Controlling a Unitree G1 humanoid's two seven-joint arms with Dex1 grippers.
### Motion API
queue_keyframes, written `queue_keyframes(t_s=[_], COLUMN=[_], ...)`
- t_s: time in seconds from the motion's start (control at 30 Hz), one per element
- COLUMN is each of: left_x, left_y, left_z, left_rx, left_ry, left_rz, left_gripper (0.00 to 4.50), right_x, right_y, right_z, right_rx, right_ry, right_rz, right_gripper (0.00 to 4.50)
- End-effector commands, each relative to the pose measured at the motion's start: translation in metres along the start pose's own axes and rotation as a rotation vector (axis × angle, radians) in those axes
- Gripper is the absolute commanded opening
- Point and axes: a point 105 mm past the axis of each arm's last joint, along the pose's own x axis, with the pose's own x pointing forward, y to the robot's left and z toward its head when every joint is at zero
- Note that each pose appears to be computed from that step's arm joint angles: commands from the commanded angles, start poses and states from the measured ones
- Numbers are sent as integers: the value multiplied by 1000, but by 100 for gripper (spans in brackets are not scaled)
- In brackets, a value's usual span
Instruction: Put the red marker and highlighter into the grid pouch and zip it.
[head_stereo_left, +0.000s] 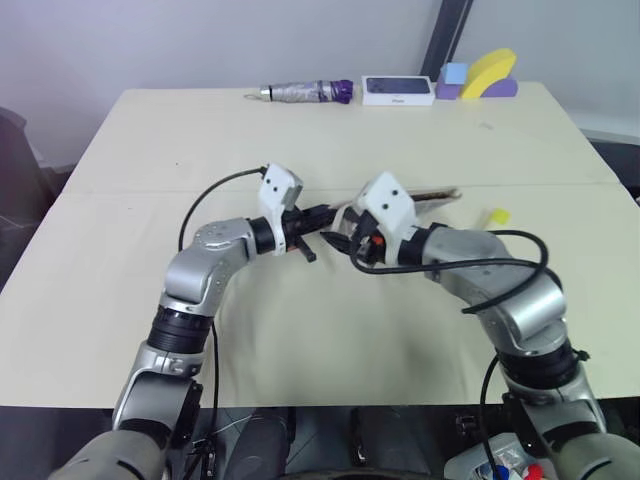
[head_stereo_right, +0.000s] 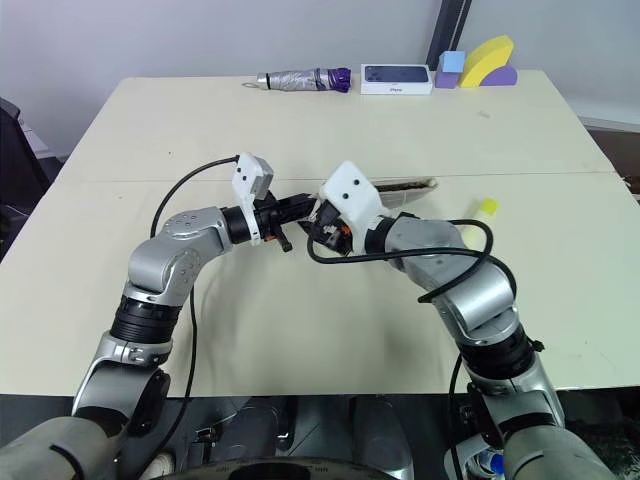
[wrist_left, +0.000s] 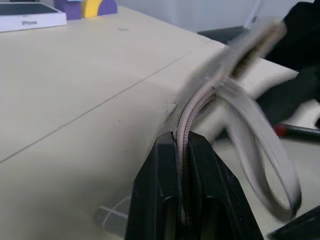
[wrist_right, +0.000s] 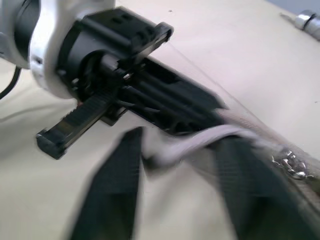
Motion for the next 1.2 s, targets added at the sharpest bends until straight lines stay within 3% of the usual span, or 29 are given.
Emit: queue_keyframes(t_s=[0.03,0.27,0.57,0.7,0.93,1.07,1.2], left_x=[-1,2,7,8,5,11,22], left_y=[1,5,11,14,23,28,28], left_z=[6,10,13,13,12,11,18], left_rx=[23,18,6,3,127,253,350], left_ry=[-19,-52,-82,-81,-40,-30,-66], left_rz=[8,61,109,127,164,201,243], left_gripper=[0,0,0,0,0,0,0], right_x=[-16,-25,-30,-38,-94,-126,-138], right_y=[-12,-30,-32,-36,-90,-119,-131], right_z=[12,5,13,4,-48,-90,-116], right_rx=[-31,106,-28,-75,-54,83,258], right_ry=[-37,-21,-55,-24,211,338,349], right_rz=[-60,-166,-181,-188,-409,-632,-782], right_gripper=[439,439,439,439,439,439,439])
